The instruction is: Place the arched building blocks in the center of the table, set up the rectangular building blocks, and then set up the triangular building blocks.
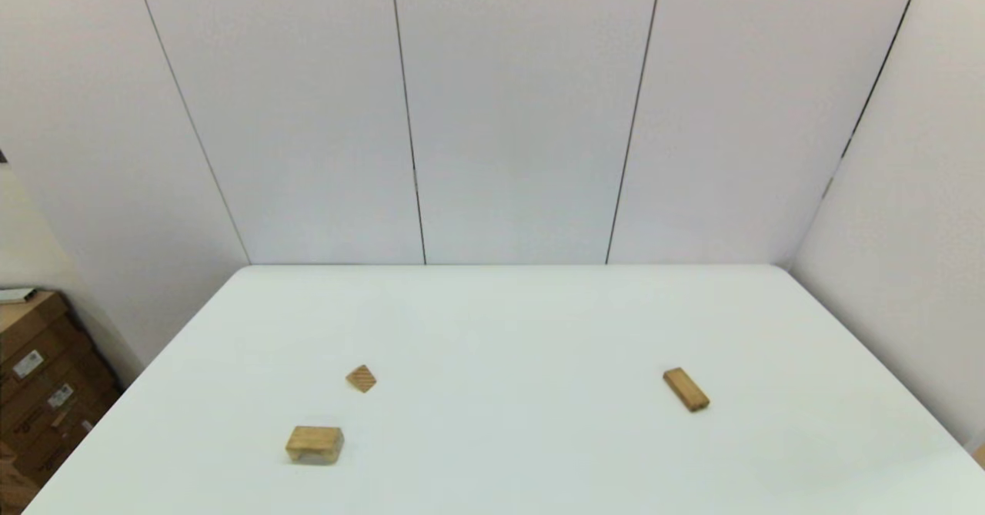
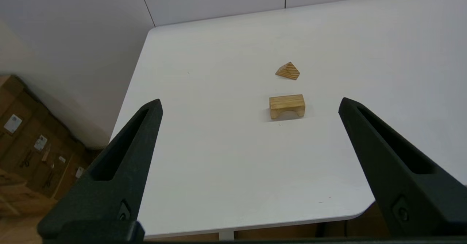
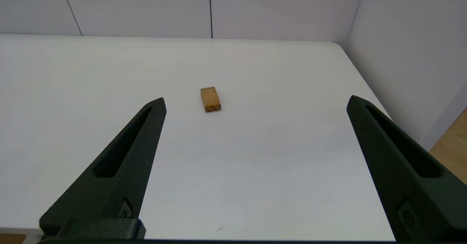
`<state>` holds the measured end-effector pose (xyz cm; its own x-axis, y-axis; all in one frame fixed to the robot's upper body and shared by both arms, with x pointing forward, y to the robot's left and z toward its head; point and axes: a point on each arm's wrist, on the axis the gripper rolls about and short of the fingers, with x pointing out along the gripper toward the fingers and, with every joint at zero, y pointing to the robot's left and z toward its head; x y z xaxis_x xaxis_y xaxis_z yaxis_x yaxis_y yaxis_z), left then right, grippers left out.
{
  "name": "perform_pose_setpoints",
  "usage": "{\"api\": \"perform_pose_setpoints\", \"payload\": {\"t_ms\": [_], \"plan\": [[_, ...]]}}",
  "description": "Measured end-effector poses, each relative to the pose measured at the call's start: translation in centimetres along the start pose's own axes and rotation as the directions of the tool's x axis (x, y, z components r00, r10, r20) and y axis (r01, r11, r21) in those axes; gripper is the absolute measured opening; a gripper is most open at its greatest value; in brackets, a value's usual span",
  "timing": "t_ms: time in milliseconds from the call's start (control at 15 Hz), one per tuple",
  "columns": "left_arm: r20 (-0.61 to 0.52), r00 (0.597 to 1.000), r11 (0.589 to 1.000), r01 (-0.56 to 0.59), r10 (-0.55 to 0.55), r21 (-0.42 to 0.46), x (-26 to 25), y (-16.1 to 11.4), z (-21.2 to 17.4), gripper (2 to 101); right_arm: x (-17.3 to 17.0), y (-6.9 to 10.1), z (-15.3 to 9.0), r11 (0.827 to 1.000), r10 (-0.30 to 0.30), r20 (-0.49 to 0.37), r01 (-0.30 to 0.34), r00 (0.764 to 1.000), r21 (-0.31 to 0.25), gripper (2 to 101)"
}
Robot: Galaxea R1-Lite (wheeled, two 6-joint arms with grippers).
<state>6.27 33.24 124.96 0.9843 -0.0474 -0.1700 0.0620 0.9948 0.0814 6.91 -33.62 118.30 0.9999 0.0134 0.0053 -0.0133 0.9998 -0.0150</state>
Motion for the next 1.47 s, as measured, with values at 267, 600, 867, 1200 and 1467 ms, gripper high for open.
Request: {"api": "perform_pose_setpoints", "payload": {"t_ms": [267, 600, 867, 1200, 1467], "plan": [[-0.098, 0.995, 1.000, 0.010, -0.011, -0.004, 2.5, 0.6, 5.6, 97.8, 0.0, 0.0, 0.0, 1.000, 0.000, 0.000, 0.000, 1.000, 0.000, 98.0], [-0.255, 0.965, 0.998, 0.062, -0.067, -0.027, 9.0, 1.3, 10.7, 97.8, 0.0, 0.0, 0.0, 1.000, 0.000, 0.000, 0.000, 1.000, 0.000, 98.0], [-0.345, 0.933, 0.995, 0.088, -0.100, -0.050, 15.6, 1.8, 12.7, 97.8, 0.0, 0.0, 0.0, 1.000, 0.000, 0.000, 0.000, 1.000, 0.000, 98.0], [-0.454, 0.883, 0.993, 0.097, -0.117, -0.068, 23.0, 2.0, 12.3, 97.8, 0.0, 0.0, 0.0, 1.000, 0.000, 0.000, 0.000, 1.000, 0.000, 98.0], [-0.576, 0.800, 0.985, 0.152, -0.168, -0.076, 26.7, 1.3, 9.9, 97.8, 0.0, 0.0, 0.0, 1.000, 0.000, 0.000, 0.000, 1.000, 0.000, 98.0]]}}
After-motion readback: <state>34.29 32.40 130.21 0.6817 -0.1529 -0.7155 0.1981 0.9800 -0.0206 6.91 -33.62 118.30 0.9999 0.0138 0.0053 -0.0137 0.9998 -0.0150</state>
